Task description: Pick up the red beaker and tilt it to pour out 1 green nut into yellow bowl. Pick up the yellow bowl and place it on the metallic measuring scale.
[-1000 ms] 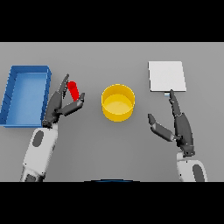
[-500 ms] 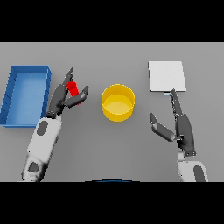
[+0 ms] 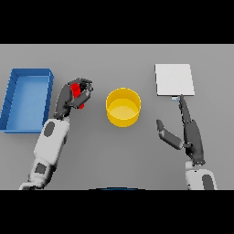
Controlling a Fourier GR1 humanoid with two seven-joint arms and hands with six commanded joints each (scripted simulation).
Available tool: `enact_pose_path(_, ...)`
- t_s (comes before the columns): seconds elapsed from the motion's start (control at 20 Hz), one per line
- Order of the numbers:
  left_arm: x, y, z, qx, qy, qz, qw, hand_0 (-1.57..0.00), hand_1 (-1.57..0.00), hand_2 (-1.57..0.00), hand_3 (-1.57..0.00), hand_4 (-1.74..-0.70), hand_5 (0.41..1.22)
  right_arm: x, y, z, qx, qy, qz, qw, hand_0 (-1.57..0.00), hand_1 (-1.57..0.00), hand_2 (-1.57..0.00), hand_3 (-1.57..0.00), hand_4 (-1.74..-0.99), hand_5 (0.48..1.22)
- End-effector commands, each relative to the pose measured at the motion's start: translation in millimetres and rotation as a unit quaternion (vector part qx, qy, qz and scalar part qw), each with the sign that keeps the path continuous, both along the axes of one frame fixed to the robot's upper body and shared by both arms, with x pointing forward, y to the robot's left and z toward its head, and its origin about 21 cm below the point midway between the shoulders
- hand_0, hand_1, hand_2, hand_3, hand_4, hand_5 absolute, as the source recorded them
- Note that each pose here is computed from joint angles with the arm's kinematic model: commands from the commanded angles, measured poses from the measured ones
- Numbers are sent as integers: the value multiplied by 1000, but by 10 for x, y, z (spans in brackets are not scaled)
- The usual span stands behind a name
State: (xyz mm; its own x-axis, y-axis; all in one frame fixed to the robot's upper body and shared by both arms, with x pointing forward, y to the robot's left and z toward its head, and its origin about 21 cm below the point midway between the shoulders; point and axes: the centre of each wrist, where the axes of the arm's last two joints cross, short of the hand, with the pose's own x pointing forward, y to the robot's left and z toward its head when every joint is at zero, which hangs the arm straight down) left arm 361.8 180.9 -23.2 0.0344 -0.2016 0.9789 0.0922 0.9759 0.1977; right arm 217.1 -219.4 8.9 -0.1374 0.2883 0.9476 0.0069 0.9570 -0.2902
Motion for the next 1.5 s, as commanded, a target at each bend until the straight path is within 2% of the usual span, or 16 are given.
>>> enact_pose_path(0.0,16,-3,10,11,-2,-3,1000,-989,-1013,-1034,-926,-1575,1042,24,-30,10,1,4,-3,1000,1,1,1,1,-1254,645)
enact_pose_path(0.05,14,-26,-3,16,-10,-11,1000,-1106,-1125,-1142,-974,-1603,1078,0,6,-1,2,2,-1,1000,1,1,1,1,-1252,644)
enact_pose_path(0.15,-36,-40,-25,20,-15,-20,999,-1273,-1285,-1296,-1189,-1544,1129,22,-22,19,4,6,-6,1000,1,1,1,1,-1254,644)
enact_pose_path(0.25,-38,-74,-28,14,-10,-20,1000,-1380,-1388,-1395,-1326,-1505,1162,34,-14,14,6,6,-2,1000,1,1,1,1,-1257,645)
enact_pose_path(0.3,-17,-91,-10,13,-5,-13,1000,-1419,-1425,-1430,-1375,-1552,1159,20,-24,33,10,2,1,1000,1,1,1,1,-1258,644)
enact_pose_path(0.4,2,-104,53,-6,-20,-3,1000,-1473,-1477,-1481,-1446,-1620,1140,21,-27,14,13,10,0,1000,1,1,1,1,-1260,643)
enact_pose_path(0.45,-2,-102,52,-14,-31,1,999,-1493,-1496,-1499,-1471,-1644,1132,0,-28,25,9,1,1,1000,1,1,1,1,-1262,646)
enact_pose_path(0.55,-12,-90,132,-30,-49,10,998,-1521,-1523,-1525,-1507,-1679,1122,45,-30,35,2,6,-5,1000,1,1,1,1,-1258,646)
enact_pose_path(0.65,-10,-94,228,-19,-62,11,998,-1539,-1540,-1542,-1530,-1701,1114,-1,-9,-54,-3,7,-1,1000,1,1,1,1,-1259,649)
enact_pose_path(0.8,31,-74,471,29,-86,-13,996,-1555,-1555,-1556,-1550,-1721,1114,16,-16,-23,-5,-7,1,1000,1,1,1,1,-1262,658)
enact_pose_path(1.0,51,-173,689,145,-75,-69,984,-1564,-1565,-1565,-1562,-1733,1125,-3,-39,10,-17,-3,0,1000,1,1,1,1,-1256,671)
enact_pose_path(1.3,126,-217,839,231,-61,-90,967,-1566,-1566,-1566,-1564,-1734,1114,23,4,9,-16,9,0,1000,1,1,1,1,-1254,680)
enact_pose_path(1.45,154,-272,914,337,-68,-101,934,-1568,-1568,-1568,-1567,-1738,1131,-11,-20,-9,-10,10,0,1000,1,1,1,1,-1252,685)
